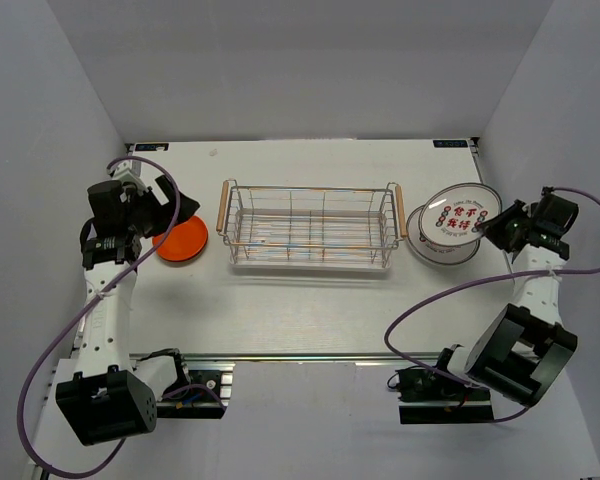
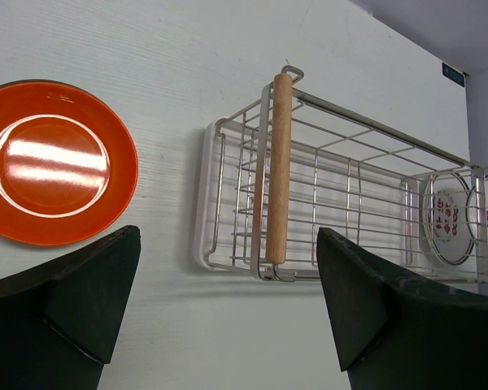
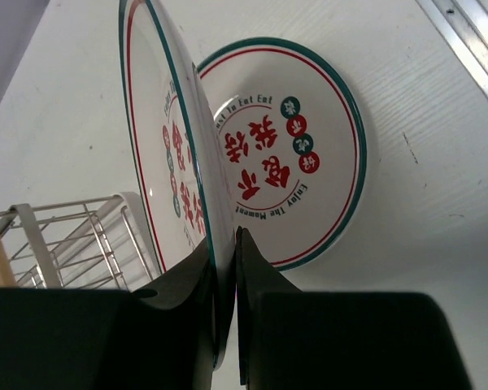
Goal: Unload the plates from the dish rack
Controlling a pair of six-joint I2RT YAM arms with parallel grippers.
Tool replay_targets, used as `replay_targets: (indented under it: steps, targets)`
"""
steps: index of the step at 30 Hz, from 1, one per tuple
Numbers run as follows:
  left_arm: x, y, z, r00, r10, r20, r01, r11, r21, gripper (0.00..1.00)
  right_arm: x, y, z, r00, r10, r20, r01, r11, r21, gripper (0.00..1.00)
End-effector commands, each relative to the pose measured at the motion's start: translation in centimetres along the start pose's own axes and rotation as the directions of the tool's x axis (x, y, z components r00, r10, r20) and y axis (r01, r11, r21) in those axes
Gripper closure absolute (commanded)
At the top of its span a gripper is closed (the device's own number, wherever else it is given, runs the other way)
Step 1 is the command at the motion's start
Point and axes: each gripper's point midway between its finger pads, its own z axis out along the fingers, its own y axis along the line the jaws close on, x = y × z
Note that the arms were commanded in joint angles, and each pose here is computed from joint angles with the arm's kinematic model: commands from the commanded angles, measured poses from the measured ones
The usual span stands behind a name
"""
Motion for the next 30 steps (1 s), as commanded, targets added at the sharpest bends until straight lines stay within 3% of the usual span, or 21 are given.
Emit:
replay_targets:
  steps: [1,8,14,20,25,28,29,30]
  targets:
    - [-0.7,-1.1,-0.1,1.0,0.007,0.005,-0.007,0.998,0.055,0.02,-1.8,0.7,0.3,0.994,-0.006,0.11,0.013,0.998,-0.066,1.0]
    - [-0.2,-2.0,-0.2,1.0,0.011,-0.002,-0.01,0.994,0.111,0.02,-0.9,-2.5,1.8,0.992,0.001,0.122,-0.005,0.999,0.032,1.0]
    - [-0.2,-1.7,-0.4,1.0,0.011,-0.001,-0.01,0.995,0.095,0.02,0.6,-3.6,2.9,0.997,0.032,0.071,-0.036,0.998,0.052,0.84]
    - [-0.1,-1.7,-0.3,1.0,0.008,-0.008,-0.007,0.996,0.094,0.02,2.1,-4.3,4.1,0.998,0.064,0.013,-0.064,0.997,0.052,0.81]
    - [0.1,-1.7,-0.3,1.0,0.012,-0.009,-0.011,0.997,0.082,0.02,2.9,-5.0,4.4,0.998,0.07,-0.008,-0.069,0.995,0.074,0.7]
    - [0.1,-1.7,-0.3,1.0,0.011,-0.007,-0.01,0.997,0.081,0.02,3.4,-5.5,4.6,0.996,0.082,-0.021,-0.079,0.993,0.091,0.58]
    - [0.1,-1.7,-0.4,1.0,0.013,-0.007,-0.012,0.996,0.083,0.02,3.7,-5.6,4.7,0.996,0.085,-0.03,-0.082,0.992,0.095,0.47]
    - [0.1,-1.7,-0.3,1.0,0.011,-0.01,-0.011,0.997,0.082,0.02,3.9,-5.7,4.7,0.996,0.087,-0.037,-0.083,0.992,0.097,0.25]
